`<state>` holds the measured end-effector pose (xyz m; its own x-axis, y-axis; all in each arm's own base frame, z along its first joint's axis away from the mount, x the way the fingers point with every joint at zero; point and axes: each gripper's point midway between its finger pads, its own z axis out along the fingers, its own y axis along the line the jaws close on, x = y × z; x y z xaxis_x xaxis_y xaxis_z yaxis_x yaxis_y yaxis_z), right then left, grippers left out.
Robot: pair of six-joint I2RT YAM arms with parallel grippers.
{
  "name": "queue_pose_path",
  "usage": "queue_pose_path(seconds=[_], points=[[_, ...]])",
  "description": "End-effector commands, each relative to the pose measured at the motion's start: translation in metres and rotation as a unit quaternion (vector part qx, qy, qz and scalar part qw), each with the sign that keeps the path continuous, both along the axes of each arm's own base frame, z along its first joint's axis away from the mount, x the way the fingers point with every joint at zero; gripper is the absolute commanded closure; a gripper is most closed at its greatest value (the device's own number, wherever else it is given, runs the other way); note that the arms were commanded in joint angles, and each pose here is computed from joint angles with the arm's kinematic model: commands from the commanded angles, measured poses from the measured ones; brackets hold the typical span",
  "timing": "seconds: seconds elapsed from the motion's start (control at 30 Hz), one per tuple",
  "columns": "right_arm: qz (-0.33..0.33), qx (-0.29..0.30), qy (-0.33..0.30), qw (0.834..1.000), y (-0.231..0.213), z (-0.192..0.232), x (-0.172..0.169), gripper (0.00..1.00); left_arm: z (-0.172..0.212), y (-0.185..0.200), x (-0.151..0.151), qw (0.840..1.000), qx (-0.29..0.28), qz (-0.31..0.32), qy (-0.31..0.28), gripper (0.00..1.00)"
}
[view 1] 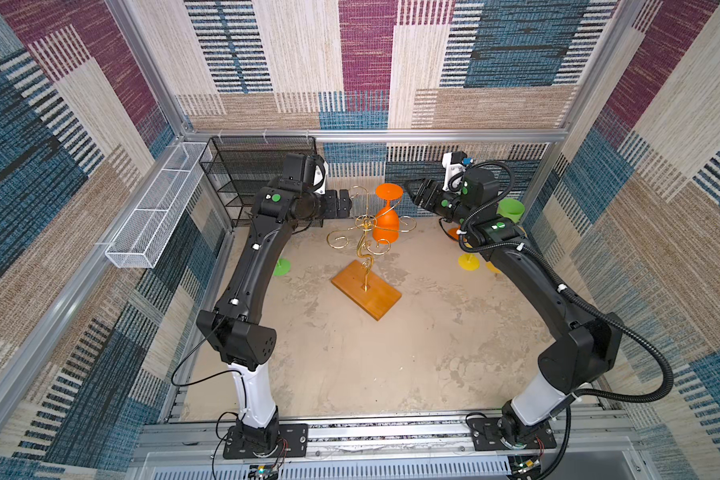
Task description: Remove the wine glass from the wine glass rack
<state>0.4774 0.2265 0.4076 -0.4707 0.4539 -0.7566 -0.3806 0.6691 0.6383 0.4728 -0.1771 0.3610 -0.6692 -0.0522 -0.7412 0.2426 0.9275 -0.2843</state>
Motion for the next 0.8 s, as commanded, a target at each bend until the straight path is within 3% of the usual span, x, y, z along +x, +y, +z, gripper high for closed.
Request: queue_pose_path(seconds=[0.0,0.4,0.77], points=[[0.012,0.035,0.001,0.999,0.005,0.008,0.005,0.3,0.008,-0.002,-0.009,1.0,-0.017,-0.006,0.005,0.01],[0.047,0.105,0.047,0.992,0.02,0.005,0.029,0.41,0.016,0.006,-0.044,1.0,-0.018,-0.018,-0.007,0.08],[0.055,0.117,0.075,0.989,0.028,-0.013,0.042,0.5,-0.001,0.018,-0.071,1.0,-0.005,-0.014,-0.002,0.1]])
